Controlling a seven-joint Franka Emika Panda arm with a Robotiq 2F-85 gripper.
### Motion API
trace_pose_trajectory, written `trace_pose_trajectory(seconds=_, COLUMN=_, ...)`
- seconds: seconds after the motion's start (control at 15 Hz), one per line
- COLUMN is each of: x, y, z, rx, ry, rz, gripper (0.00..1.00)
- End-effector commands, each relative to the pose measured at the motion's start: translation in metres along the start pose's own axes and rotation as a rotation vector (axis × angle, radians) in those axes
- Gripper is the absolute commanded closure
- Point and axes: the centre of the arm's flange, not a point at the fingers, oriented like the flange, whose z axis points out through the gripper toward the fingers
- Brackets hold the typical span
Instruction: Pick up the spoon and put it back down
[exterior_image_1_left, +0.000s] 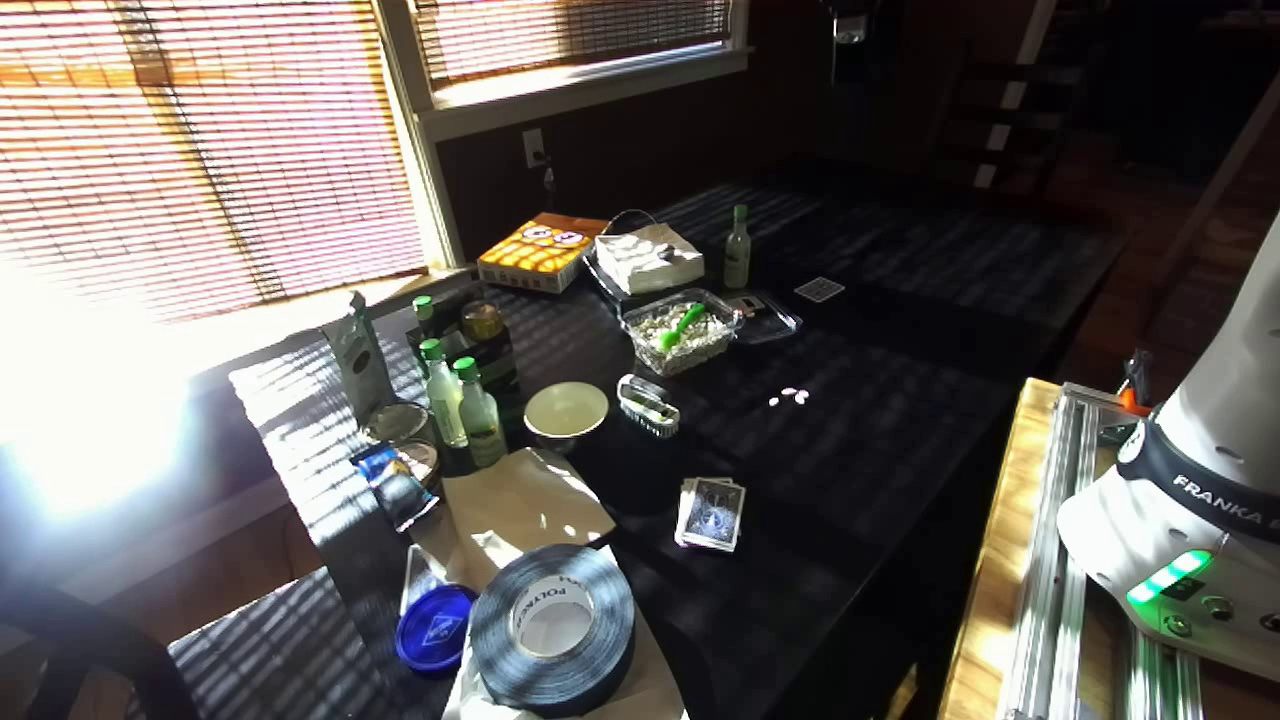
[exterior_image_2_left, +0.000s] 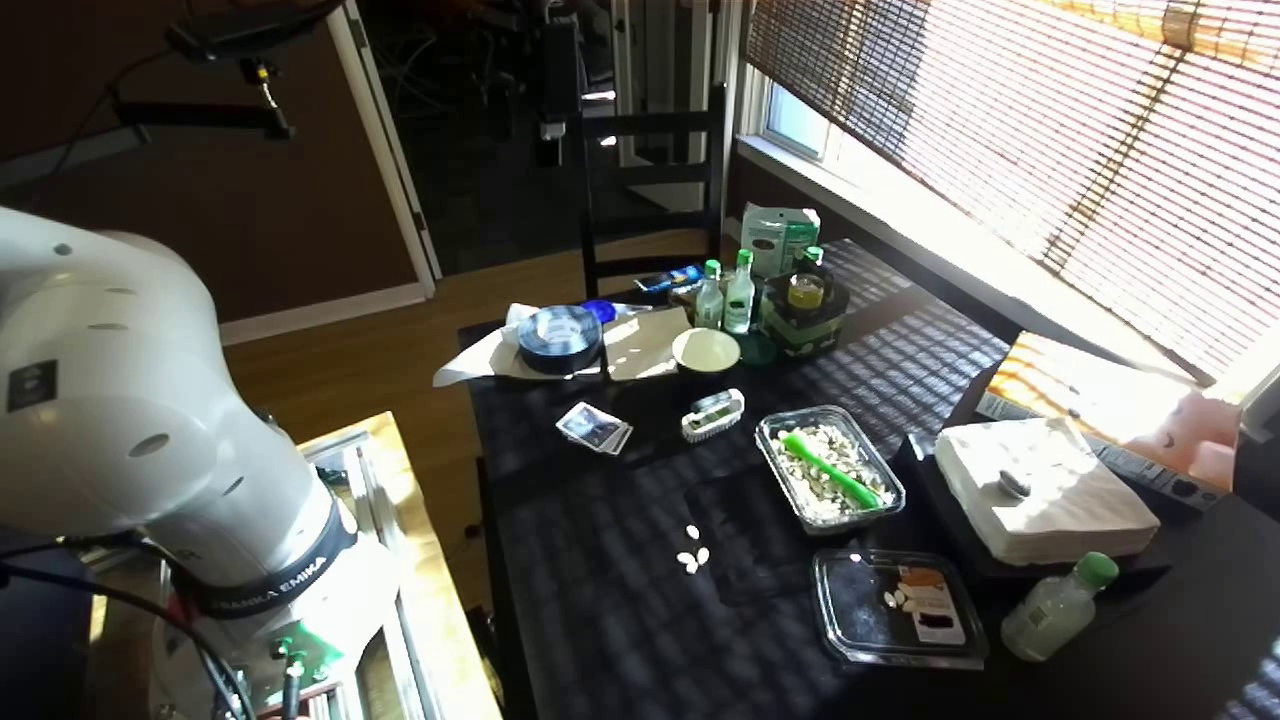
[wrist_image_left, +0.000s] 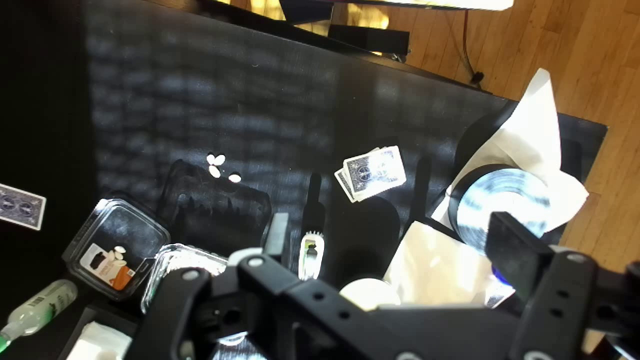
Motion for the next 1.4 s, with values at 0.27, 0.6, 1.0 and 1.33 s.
trace_pose_trajectory(seconds=0.27, x=0.005, y=0.004, z=0.001, rx=0.005, ry=0.019, rz=0.067, gripper=0.0)
trace_pose_trajectory(seconds=0.6, x=0.017, y=0.011, z=0.009, rx=0.011, ry=0.015, rz=0.125, gripper=0.0)
trace_pose_trajectory(seconds=1.0, x=0.03, y=0.018, z=0.016, rx=0.014, ry=0.031, rz=0.258, gripper=0.0)
trace_pose_trajectory(seconds=1.33, x=0.079, y=0.05, z=0.055, rx=0.037, ry=0.072, rz=0.539, gripper=0.0)
